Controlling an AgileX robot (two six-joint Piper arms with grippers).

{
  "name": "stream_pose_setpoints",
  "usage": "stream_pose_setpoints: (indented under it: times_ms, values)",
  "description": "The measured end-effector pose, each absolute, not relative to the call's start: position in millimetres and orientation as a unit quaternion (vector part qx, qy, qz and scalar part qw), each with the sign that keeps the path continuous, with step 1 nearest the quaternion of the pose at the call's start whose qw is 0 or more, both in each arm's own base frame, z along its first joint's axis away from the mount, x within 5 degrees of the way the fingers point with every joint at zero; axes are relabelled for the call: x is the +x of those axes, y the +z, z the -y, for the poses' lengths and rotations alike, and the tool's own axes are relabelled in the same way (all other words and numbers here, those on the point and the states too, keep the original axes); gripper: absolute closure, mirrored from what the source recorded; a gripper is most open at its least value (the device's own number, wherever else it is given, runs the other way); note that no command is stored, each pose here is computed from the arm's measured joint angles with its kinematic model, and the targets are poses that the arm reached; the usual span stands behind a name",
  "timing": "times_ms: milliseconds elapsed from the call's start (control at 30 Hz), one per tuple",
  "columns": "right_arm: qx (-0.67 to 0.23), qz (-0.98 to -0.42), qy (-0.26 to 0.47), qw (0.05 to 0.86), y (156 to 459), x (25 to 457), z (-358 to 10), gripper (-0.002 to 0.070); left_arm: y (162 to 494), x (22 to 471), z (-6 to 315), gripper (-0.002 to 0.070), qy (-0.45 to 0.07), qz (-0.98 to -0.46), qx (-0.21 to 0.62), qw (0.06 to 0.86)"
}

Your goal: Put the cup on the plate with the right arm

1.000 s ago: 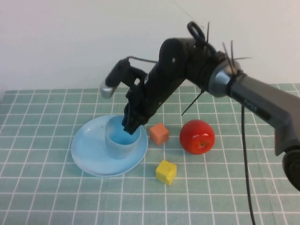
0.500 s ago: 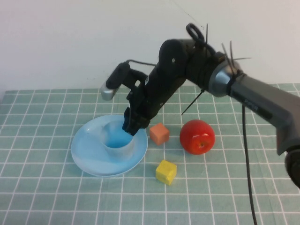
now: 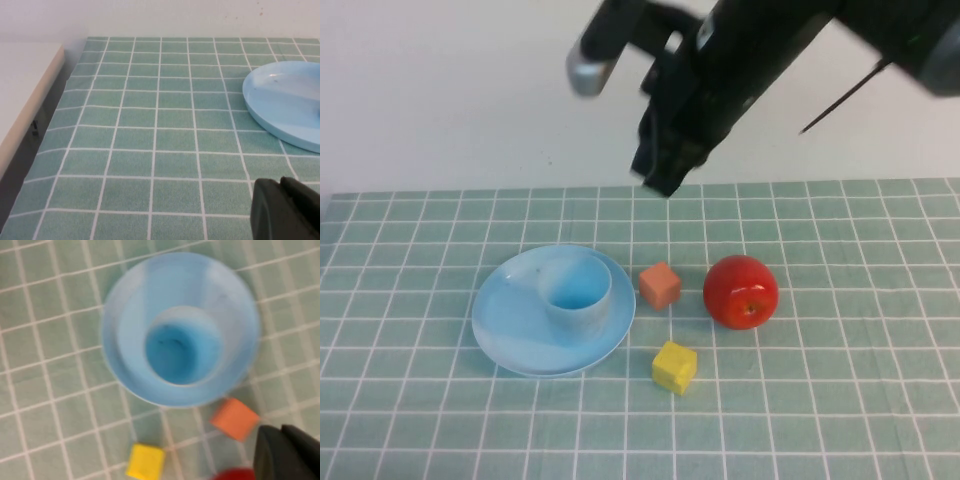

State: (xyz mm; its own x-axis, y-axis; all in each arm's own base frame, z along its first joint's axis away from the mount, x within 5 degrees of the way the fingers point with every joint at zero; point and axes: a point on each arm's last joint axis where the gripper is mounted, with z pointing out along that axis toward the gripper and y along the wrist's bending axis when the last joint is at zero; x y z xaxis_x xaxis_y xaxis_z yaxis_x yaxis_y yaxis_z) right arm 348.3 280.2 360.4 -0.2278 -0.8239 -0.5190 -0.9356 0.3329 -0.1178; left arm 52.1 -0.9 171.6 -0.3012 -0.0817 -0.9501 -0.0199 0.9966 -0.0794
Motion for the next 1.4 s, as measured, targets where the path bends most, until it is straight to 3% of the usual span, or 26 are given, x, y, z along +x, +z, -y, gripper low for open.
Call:
stream_pose_setpoints:
  times_ms: [233, 367, 700, 900, 1133, 1233, 1400]
  values:
    - [-0.508, -0.783, 0.040, 0.356, 449, 309, -231, 0.0678, 172, 52, 1, 0.0678, -0.026, -0.806, -0.031, 0.590]
    - [-0.485, -0.793, 0.025, 0.367, 467, 282, -206, 0.0678, 172, 52, 1, 0.0678, -0.026, -0.806, -0.031, 0.590]
    - [-0.436, -0.817, 0.113, 0.361, 437, 175, -141, 0.0678, 172, 52, 1, 0.0678, -0.026, -0.806, -0.031, 0.590]
    - [-0.421, -0.840, 0.172, 0.297, 407, 119, -113, 0.0678, 172, 52, 1, 0.0678, -0.026, -0.806, -0.031, 0.590]
    - [-0.453, -0.837, 0.100, 0.290, 386, 103, -89, 0.0678, 172, 52, 1, 0.0678, -0.026, -0.806, -0.031, 0.590]
    - [-0.448, -0.826, 0.084, 0.333, 386, 95, -78, 0.0678, 172, 52, 1, 0.0678, -0.026, -0.806, -0.031, 0.590]
    - [-0.349, -0.781, 0.067, 0.514, 381, 91, -55, 0.0678, 172, 52, 1, 0.0678, -0.026, -0.806, -0.031, 0.590]
